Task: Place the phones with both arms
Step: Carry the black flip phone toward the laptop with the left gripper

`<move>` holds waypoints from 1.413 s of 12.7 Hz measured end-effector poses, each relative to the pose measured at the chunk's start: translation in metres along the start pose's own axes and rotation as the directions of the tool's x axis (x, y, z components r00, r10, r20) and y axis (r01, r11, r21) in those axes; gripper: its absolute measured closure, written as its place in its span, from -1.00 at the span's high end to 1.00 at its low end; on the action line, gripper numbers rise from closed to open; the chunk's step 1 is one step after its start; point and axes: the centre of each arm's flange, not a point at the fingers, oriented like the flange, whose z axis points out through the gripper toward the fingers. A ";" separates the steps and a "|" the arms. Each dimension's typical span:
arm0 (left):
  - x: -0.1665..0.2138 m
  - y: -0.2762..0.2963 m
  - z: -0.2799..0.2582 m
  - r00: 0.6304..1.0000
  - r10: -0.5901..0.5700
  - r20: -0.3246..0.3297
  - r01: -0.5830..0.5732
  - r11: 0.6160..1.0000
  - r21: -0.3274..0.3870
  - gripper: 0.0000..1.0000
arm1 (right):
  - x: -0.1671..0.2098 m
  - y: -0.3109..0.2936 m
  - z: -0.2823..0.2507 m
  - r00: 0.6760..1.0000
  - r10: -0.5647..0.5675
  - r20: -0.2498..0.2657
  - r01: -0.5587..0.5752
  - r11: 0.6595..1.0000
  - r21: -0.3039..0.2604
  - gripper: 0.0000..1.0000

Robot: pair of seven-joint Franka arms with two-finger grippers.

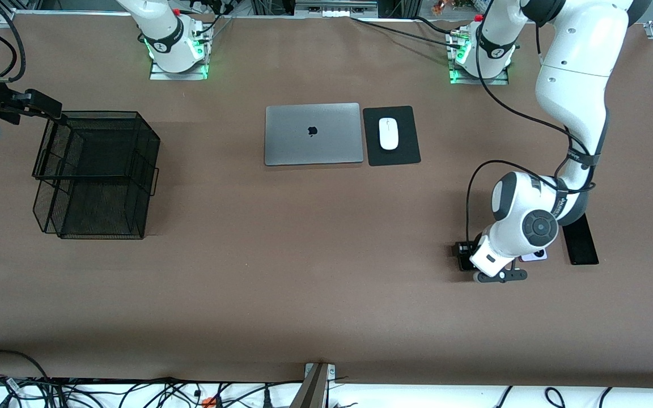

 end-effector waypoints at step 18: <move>-0.156 0.399 0.020 0.989 -0.126 -0.082 0.116 0.986 -0.118 0.59 | 0.000 0.005 0.000 1.000 0.010 0.000 -0.010 1.000 0.002 1.00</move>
